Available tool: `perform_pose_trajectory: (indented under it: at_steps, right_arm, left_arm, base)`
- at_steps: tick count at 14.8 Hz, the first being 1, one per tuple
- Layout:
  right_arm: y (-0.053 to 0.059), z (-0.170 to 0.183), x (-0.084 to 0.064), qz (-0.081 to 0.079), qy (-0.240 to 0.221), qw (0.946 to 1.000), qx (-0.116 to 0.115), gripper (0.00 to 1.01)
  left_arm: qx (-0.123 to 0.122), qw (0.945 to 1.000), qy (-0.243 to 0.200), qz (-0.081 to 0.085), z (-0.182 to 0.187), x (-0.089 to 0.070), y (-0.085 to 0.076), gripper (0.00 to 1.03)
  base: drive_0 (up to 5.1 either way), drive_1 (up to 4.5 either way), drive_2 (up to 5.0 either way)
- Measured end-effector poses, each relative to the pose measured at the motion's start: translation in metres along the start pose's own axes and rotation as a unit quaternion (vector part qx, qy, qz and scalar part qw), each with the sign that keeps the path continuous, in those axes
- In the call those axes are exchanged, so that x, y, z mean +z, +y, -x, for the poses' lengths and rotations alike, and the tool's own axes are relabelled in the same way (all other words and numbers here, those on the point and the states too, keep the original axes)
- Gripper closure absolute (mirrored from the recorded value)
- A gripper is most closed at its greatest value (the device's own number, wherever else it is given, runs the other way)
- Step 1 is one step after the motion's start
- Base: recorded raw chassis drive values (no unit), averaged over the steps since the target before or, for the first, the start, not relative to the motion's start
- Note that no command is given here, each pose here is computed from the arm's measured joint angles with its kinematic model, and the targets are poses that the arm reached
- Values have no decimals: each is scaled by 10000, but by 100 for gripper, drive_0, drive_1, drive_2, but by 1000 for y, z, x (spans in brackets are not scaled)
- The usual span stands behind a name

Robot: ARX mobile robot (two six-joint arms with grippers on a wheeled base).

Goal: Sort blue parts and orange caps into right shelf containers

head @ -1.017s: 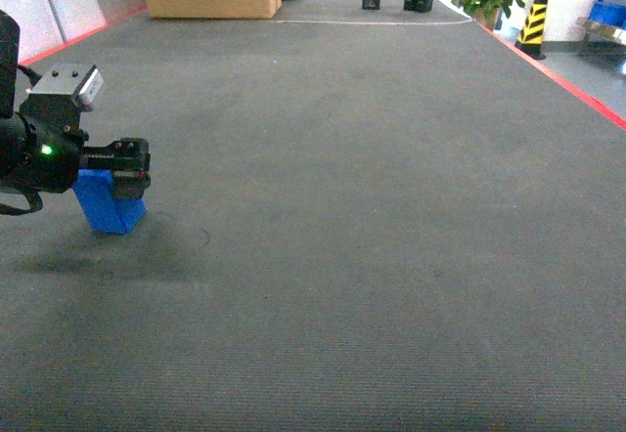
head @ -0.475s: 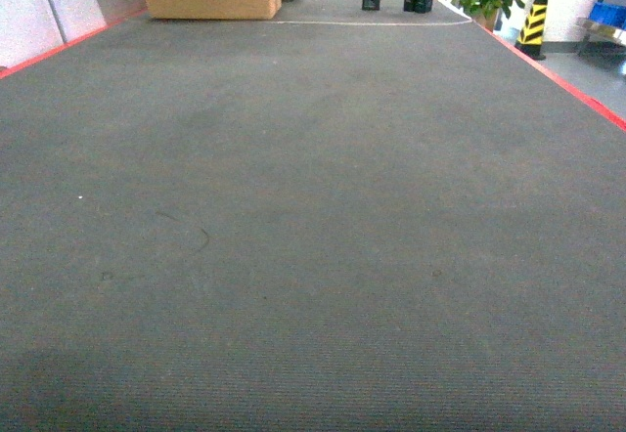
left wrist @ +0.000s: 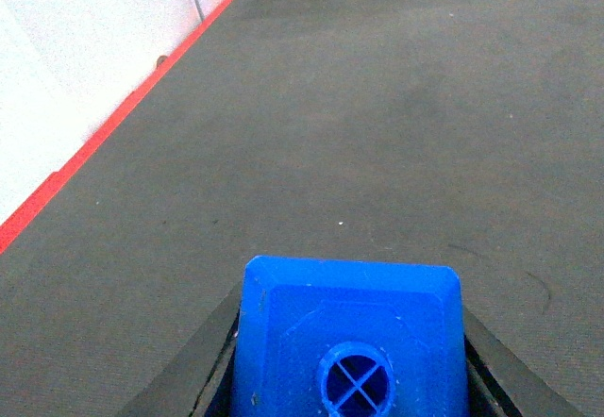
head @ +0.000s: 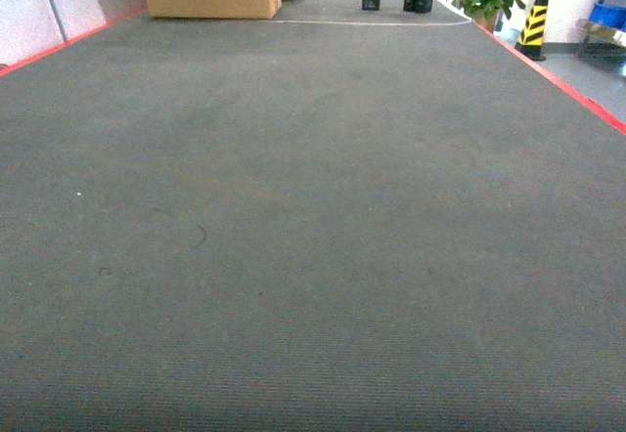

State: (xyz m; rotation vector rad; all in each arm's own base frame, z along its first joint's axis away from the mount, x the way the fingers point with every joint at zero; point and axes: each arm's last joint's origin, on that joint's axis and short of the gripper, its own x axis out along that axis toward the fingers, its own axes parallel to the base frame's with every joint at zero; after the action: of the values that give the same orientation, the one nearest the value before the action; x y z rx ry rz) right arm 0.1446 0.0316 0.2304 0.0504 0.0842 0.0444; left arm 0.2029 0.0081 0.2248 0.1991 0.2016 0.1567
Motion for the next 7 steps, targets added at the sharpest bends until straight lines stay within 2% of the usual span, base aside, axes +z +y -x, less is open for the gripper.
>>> perform_pose_trajectory:
  at_steps: [4, 7]
  right_arm:
    - [0, 0, 0, 5, 5, 10000, -8, 57]
    - [0, 0, 0, 6, 9, 10000, -8, 57]
  left_arm:
    - [-20, 10000, -19, 1, 0, 0, 0, 58]
    - [-32, 10000, -26, 1, 0, 1, 0, 58]
  base:
    - [469, -352, -173]
    - [496, -236, -236]
